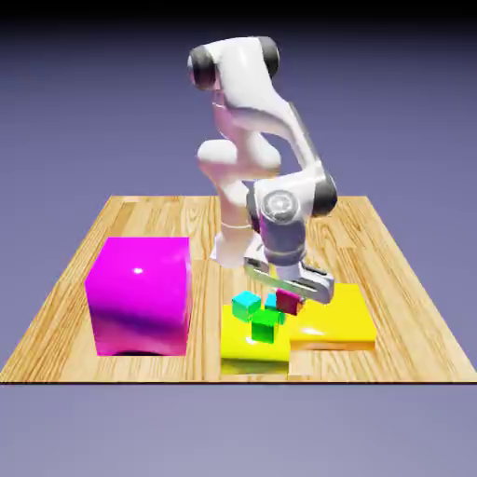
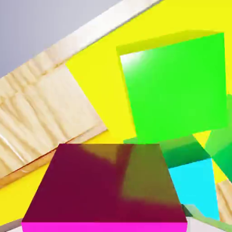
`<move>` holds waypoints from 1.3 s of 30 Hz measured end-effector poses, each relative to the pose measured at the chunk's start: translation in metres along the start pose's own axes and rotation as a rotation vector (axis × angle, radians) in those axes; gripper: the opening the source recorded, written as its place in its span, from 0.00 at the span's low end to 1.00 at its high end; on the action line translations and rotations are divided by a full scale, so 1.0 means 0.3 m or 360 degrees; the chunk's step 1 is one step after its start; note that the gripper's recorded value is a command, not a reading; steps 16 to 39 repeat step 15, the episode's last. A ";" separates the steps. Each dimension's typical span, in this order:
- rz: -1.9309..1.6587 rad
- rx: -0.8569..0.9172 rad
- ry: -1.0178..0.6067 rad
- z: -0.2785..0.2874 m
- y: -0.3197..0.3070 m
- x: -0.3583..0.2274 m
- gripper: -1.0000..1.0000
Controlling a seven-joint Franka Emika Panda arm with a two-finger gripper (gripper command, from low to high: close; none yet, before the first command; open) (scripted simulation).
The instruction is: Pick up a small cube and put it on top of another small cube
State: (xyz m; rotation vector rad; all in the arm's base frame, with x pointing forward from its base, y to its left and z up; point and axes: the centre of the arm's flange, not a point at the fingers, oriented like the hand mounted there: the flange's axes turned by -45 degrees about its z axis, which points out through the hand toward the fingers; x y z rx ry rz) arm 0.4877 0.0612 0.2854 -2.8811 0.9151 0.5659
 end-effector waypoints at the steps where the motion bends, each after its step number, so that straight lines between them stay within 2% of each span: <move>1: 0.0047 0.0030 0.0000 -0.025 0.054 0.008 0.00; 6: 0.0235 0.0196 -0.0003 -0.127 0.275 0.003 0.00; 8: 0.0269 0.0190 -0.0005 -0.126 0.288 0.012 0.00; 12: 0.0275 0.0193 -0.0006 0.081 0.272 0.040 0.00; 13: 0.0268 0.0189 -0.0005 0.102 0.265 0.037 1.00; 39: 0.0278 0.0189 -0.0004 0.101 0.273 0.042 1.00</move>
